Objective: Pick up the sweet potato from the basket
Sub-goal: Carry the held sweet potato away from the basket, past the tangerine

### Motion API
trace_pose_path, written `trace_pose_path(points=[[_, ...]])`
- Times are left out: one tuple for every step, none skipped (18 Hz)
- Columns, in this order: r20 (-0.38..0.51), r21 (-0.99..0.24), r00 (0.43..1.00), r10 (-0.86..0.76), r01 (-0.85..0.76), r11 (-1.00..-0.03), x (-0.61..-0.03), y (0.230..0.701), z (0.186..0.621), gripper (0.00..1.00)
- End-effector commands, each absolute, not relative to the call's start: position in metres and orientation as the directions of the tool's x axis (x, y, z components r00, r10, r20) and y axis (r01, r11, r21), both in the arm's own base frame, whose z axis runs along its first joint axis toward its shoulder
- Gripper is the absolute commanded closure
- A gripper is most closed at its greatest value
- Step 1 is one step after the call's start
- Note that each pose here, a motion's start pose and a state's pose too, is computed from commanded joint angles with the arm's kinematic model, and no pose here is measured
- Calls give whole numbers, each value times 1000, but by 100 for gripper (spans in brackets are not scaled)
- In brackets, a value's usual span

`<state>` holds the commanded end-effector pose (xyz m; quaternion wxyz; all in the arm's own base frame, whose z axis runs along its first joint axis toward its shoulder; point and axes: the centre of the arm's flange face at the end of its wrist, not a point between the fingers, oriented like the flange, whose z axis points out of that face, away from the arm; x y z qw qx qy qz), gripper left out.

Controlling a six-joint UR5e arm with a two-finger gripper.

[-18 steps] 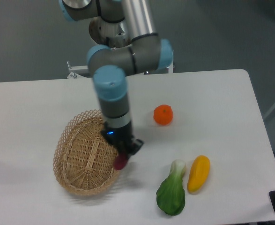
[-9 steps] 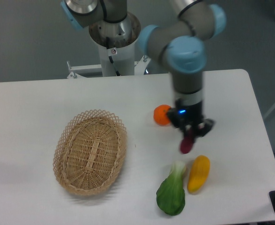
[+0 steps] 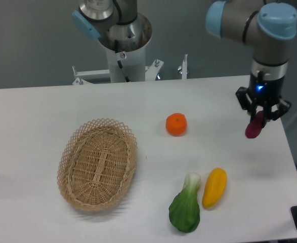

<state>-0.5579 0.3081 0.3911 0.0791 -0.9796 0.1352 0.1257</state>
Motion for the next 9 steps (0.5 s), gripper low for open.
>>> trace_pose_path(points=[[-268, -119, 931, -247, -286, -951, -557, 309, 391, 66], [-268, -118, 931, -248, -287, -951, -556, 309, 391, 66], [-268, -117, 931, -246, -285, -951, -555, 309, 392, 66], [-269, -117, 931, -246, -286, -951, -553, 309, 393, 66], [-265, -119, 934, -241, -280, -953, -552, 310, 391, 66], [-265, -120, 934, -239, -278, -953, -552, 310, 392, 66], [-266, -120, 934, -239, -278, -953, -551, 311, 393, 66], [-267, -122, 934, -238, -277, -953, -551, 311, 394, 66], [-273, -123, 932, -237, -278, -953, -549, 311, 398, 66]])
